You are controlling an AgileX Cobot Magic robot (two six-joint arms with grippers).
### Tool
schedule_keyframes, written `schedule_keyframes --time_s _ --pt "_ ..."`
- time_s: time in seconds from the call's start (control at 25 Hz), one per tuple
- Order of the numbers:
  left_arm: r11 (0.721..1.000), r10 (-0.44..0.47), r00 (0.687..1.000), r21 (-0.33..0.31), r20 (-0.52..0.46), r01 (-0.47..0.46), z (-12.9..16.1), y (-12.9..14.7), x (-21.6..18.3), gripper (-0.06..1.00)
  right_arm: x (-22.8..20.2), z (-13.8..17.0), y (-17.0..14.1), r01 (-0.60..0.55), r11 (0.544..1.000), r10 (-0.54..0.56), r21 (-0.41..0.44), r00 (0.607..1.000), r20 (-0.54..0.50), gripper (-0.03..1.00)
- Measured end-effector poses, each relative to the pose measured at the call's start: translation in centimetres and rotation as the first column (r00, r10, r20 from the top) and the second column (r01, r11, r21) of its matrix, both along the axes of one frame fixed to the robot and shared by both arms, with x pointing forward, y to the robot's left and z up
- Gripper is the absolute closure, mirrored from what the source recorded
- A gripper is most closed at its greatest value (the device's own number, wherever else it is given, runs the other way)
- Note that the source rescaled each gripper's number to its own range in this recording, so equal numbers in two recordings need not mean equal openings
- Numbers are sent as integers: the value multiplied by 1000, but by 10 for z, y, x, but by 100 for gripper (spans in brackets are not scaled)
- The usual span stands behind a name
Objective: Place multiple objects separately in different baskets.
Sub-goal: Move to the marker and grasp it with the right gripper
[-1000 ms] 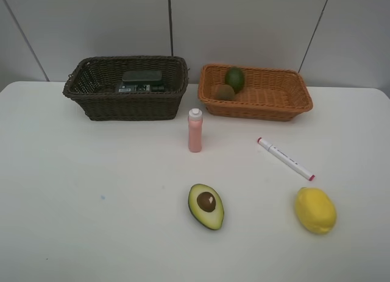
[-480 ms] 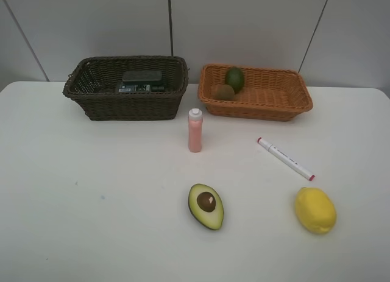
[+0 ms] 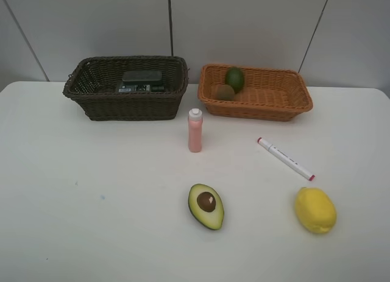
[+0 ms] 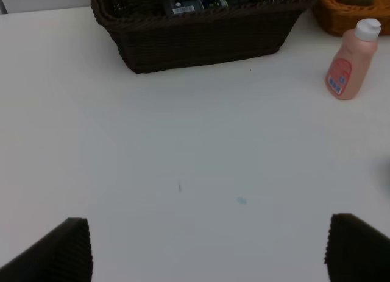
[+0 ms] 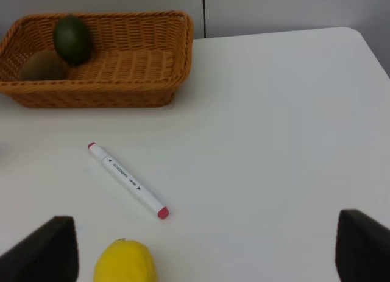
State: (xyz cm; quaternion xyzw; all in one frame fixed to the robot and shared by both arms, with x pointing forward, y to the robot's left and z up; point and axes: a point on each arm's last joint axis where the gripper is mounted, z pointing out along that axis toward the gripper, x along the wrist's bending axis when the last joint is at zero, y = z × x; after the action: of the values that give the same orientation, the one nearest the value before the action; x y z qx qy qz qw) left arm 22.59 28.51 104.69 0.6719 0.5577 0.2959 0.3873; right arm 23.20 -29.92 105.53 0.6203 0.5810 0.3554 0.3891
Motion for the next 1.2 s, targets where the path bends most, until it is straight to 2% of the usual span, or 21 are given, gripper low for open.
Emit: schedule_keyframes --time_s 0.8,1.0,1.12,1.2 --pt "1000 0 1000 0 0 0 0 0 0 -5 4 0 0 3 1000 -3 7 1000 -23 -3" --pt "1000 0 1000 0 0 0 0 0 0 -5 32 -2 -2 2 1000 1 17 979 -202 -3" --pt "1000 0 1000 0 0 0 0 0 0 -5 61 -8 -4 12 999 1 33 926 -378 -3" --pt "1000 0 1000 0 0 0 0 0 0 -5 86 -15 -5 24 999 1 44 865 -503 -3"
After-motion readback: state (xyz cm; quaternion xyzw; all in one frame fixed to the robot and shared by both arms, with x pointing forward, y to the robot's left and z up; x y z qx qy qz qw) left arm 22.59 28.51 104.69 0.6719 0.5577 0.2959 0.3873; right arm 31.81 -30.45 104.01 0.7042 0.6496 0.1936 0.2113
